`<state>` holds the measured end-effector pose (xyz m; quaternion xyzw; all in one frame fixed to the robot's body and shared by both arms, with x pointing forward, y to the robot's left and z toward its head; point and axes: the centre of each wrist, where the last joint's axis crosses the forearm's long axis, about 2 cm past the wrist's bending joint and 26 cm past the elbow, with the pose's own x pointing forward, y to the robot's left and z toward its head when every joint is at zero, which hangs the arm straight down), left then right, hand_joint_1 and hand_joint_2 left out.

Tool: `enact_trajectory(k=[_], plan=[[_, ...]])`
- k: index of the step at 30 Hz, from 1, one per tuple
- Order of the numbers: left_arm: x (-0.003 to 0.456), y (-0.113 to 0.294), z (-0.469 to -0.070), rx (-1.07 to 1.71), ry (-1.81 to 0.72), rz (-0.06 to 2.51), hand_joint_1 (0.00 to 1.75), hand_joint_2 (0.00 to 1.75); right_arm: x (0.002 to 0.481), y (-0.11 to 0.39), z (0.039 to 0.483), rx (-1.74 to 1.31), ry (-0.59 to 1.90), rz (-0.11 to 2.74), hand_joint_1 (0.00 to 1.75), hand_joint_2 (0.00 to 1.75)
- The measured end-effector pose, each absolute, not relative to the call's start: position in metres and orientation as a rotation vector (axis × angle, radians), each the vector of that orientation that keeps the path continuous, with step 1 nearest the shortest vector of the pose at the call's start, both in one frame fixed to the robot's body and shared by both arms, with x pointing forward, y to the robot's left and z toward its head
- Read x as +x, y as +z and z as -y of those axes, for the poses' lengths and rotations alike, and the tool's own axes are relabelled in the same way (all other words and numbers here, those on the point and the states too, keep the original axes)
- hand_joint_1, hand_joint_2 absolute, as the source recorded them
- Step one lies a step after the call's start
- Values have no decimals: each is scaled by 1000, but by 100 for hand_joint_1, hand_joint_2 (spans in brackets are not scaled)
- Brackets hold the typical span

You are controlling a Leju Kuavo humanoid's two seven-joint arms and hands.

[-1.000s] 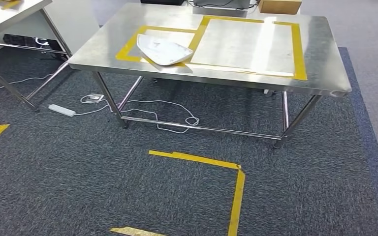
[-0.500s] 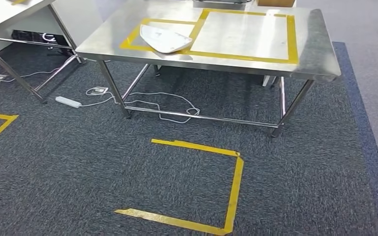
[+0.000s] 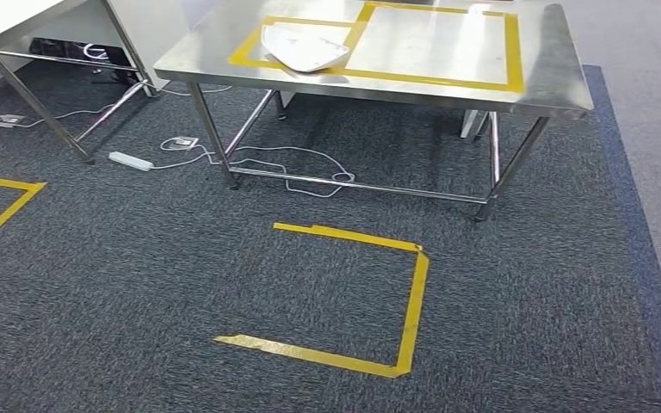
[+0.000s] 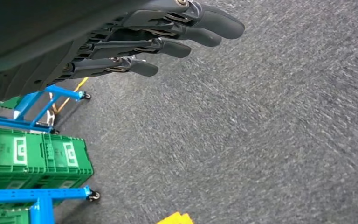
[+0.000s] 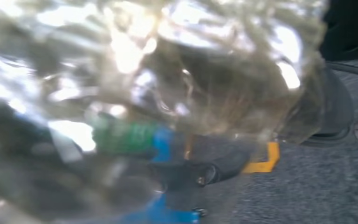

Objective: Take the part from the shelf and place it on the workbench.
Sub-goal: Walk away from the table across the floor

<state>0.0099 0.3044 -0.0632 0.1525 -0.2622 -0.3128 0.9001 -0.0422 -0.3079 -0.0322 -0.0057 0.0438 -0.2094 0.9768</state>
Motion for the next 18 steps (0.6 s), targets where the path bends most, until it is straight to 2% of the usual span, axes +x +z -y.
enact_trajectory(k=[18], plan=[[9,-64,-305,296,-645,543,0,0,-43,-32,310,-17,-440,-86,0,0]])
